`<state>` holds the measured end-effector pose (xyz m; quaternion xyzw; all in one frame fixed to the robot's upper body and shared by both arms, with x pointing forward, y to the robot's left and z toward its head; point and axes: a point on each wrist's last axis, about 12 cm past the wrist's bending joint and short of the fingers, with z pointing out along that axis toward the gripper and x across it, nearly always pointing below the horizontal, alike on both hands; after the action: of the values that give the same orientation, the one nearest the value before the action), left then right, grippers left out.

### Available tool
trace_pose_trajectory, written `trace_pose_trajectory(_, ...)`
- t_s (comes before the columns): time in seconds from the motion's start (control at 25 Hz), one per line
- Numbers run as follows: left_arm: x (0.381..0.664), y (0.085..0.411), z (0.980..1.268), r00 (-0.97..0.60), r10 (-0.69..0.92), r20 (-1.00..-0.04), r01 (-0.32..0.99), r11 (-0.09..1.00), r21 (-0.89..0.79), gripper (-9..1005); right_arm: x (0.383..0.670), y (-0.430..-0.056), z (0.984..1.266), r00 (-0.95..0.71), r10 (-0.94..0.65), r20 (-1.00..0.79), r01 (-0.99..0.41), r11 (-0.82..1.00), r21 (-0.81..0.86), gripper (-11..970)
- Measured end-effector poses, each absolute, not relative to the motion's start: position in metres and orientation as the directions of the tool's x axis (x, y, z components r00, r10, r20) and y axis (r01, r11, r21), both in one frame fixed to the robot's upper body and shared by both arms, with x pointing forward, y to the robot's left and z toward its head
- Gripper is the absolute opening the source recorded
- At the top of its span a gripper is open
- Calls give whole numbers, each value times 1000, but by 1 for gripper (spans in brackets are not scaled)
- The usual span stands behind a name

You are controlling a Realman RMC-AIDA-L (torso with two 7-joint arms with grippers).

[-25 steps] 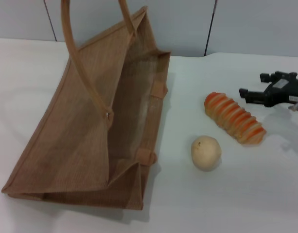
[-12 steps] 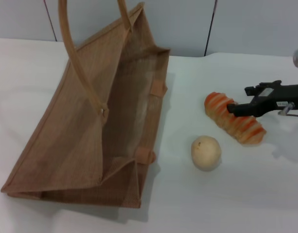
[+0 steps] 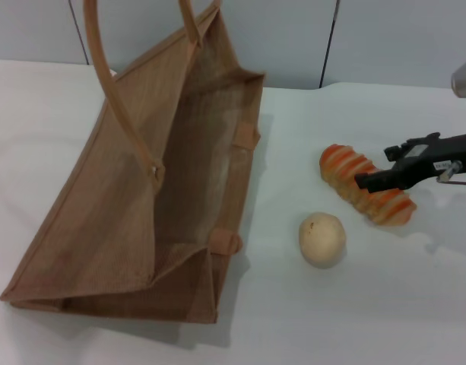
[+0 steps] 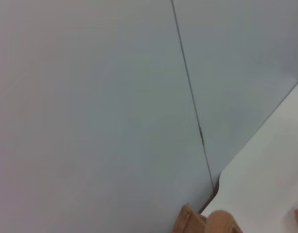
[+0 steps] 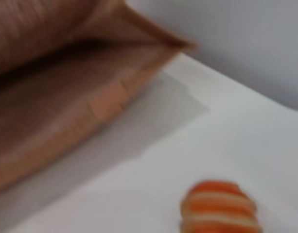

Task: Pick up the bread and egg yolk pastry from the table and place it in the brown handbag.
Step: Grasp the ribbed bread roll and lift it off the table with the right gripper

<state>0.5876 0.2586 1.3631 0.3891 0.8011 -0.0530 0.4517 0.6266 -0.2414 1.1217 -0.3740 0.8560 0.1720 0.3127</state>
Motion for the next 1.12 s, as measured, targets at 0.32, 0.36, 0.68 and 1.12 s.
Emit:
trace_pose_trajectory(0.32,588,259,1363,-293,575,-764,669,694,266,119,626,-235,1118,-548,-565,-617,-746,664,55,865)
trace_pose_trajectory(0.36,588,259,1363,-293,575,-764,669,694,266,119,626,-234,1118,-546,-567,-617,-750,659,58,865)
trace_pose_trajectory(0.68,588,259,1363,-293,575,-764,668,695,266,119,626,-226,1116,-544,-568,-617,-756,651,67,866)
trace_pose_trajectory(1.12,588,258,1364,-290,575,-765,670,693,267,118,632,-219,1102,-566,-576,-590,-741,669,58,867)
